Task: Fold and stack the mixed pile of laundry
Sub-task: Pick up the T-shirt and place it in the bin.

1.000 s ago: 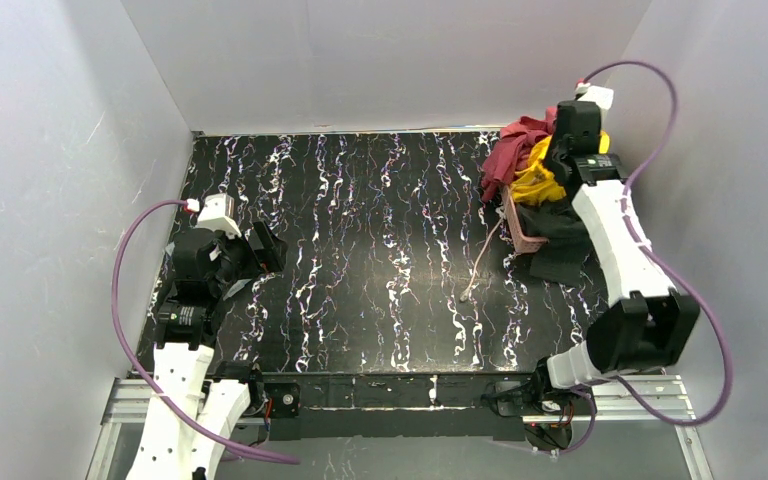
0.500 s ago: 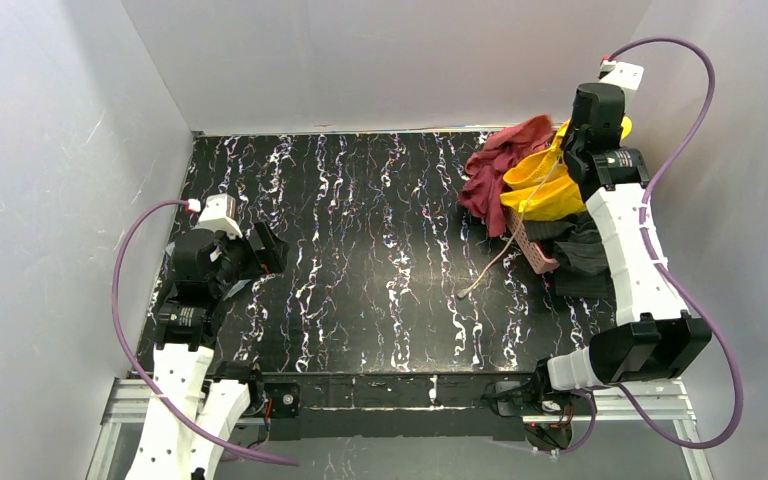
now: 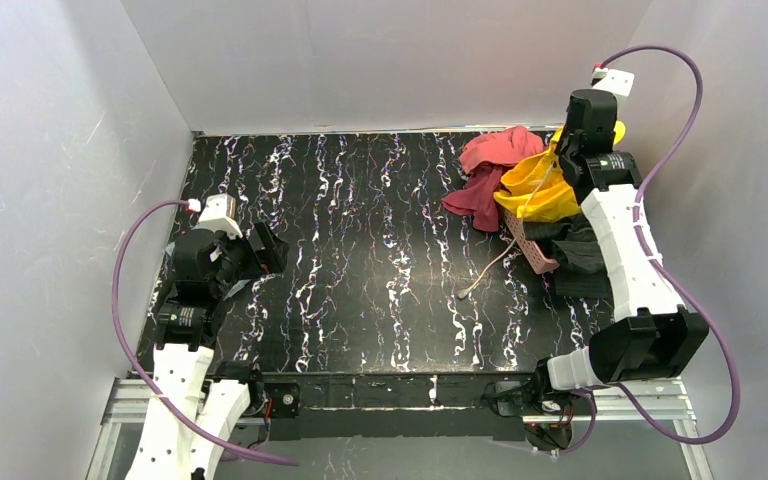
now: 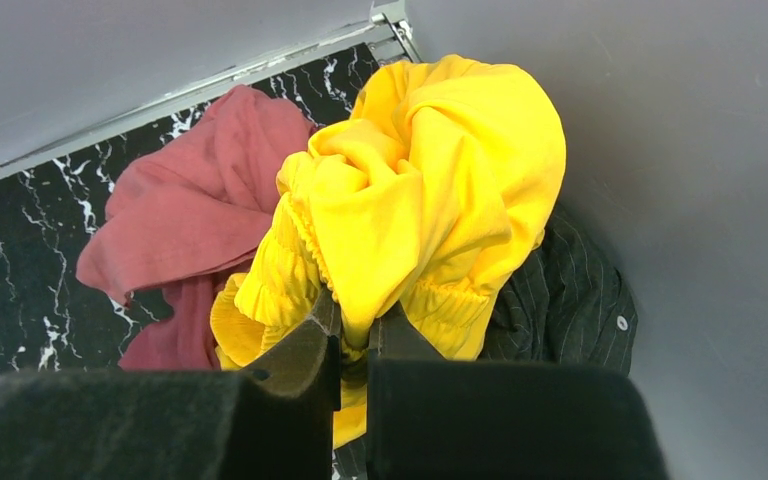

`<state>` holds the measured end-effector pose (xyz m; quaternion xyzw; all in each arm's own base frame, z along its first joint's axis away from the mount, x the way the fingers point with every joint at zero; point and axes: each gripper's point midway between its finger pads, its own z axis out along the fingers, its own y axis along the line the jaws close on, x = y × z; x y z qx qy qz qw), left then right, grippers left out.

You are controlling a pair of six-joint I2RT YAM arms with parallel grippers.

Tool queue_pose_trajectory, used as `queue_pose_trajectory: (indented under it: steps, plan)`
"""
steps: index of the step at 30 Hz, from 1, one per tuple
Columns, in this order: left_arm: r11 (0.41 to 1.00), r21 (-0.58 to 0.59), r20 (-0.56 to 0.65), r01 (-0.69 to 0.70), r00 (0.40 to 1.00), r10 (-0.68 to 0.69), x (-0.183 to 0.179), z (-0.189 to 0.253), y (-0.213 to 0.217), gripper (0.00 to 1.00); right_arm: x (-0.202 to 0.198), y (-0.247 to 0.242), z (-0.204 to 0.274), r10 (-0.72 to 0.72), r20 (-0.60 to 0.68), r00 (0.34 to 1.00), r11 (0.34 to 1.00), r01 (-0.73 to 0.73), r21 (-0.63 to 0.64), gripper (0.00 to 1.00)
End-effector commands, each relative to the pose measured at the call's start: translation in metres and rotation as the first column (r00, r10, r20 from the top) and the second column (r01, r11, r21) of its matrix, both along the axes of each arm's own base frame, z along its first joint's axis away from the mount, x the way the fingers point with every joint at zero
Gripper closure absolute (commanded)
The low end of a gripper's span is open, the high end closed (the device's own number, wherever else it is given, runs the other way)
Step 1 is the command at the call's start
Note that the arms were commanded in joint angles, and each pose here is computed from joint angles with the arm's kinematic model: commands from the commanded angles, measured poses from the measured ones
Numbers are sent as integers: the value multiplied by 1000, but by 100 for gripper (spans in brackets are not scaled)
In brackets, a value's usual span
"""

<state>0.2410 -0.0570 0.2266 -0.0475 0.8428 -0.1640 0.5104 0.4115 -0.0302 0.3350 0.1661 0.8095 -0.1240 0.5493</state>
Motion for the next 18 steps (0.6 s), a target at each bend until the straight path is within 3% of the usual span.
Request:
queue_pose_trajectory:
  steps: [1, 11, 18]
  plan:
    - [1000, -6, 14, 23, 1000, -23, -1, 3, -4, 2, 12, -4, 4, -41, 71, 997, 999, 41, 3, 93]
    - [1000, -5, -2, 26, 1000, -26, 0, -1, -5, 2, 22, 2, -144, -42, -181, 983, 996, 55, 69, 95]
    - [1000, -3, -9, 25, 1000, -25, 1, -2, -5, 2, 47, -23, -212, -91, -292, 952, 988, 124, 96, 99]
